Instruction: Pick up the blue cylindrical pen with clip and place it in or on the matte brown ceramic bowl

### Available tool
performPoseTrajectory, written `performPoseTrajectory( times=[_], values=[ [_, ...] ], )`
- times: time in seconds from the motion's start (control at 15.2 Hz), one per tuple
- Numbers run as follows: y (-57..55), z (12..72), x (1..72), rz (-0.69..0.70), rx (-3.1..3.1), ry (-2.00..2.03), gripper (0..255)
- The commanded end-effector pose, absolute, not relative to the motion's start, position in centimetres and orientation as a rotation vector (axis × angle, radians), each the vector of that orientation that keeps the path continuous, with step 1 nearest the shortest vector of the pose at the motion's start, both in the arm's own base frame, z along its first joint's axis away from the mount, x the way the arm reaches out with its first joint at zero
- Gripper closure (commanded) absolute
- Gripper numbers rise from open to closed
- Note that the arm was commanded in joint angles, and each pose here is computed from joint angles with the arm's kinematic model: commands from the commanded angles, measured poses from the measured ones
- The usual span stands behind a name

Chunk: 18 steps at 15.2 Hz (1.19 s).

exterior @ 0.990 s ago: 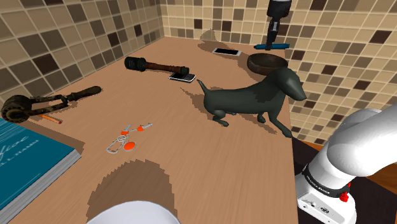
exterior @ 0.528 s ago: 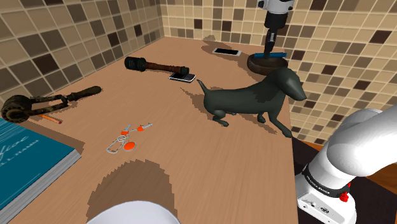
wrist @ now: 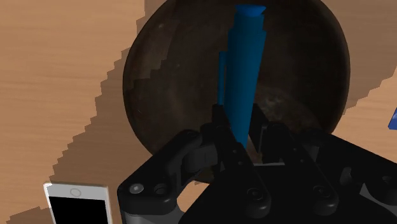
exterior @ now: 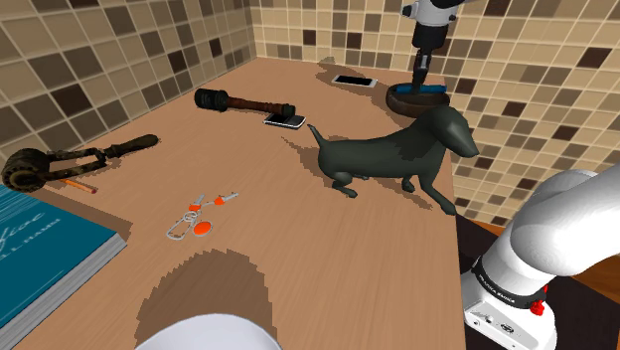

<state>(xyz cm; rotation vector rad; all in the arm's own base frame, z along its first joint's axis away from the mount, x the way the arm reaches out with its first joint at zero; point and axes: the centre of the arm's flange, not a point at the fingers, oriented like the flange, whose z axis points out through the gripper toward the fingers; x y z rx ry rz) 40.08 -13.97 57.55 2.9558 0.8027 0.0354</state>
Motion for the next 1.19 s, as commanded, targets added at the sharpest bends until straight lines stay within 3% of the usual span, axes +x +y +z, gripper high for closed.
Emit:
performPoseTrajectory(
  times=[0.0,0.33,0.59,1.12],
  values=[
    [-14.0,57.6,40.1,0.035,2.956,0.803,0],
    [-14.0,57.6,40.1,0.035,2.956,0.803,0],
    [-13.6,62.5,39.9,0.035,2.956,0.803,0],
    [-13.6,62.5,39.9,0.035,2.956,0.803,0]
  ],
)
